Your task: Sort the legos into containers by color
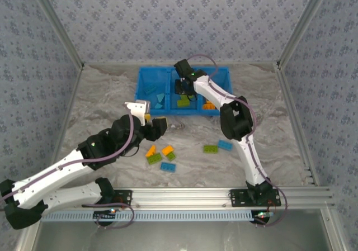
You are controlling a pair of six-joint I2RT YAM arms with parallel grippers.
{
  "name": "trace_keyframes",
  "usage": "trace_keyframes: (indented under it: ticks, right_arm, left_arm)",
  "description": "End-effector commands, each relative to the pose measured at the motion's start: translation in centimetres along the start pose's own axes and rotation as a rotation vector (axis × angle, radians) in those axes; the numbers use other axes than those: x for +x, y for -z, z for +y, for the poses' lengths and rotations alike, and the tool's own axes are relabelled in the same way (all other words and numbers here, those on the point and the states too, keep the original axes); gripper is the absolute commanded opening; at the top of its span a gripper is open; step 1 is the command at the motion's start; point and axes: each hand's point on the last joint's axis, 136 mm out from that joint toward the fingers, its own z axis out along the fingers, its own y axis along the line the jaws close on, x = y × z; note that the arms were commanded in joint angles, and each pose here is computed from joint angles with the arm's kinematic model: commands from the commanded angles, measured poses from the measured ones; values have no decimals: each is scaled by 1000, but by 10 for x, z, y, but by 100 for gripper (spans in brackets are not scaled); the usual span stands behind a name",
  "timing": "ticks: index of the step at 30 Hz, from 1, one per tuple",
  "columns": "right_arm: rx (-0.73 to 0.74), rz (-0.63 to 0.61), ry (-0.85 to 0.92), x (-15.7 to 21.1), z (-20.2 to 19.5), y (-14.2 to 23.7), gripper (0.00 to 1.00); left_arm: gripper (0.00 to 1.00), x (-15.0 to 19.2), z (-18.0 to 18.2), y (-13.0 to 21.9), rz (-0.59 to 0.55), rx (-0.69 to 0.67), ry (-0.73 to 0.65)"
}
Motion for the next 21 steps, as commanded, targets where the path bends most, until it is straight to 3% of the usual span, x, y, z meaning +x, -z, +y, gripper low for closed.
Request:
trace_keyframes:
  ticks: [1, 7, 12, 21]
  right_arm:
    - [9, 12, 19, -1, -3, 0, 44]
    - [0, -3, 24, -6, -1, 10, 52]
    - [6, -55, 31, -18, 2, 38, 52]
    - [8, -256, 27, -31, 4, 152, 51]
  left_arm:
    - [68, 2, 1, 2, 8, -5, 22]
    - [67, 12, 6, 2, 34, -16, 33]
    - [67, 18, 17, 3, 56, -66, 49]
    - [67, 59, 48, 6, 201, -214, 103]
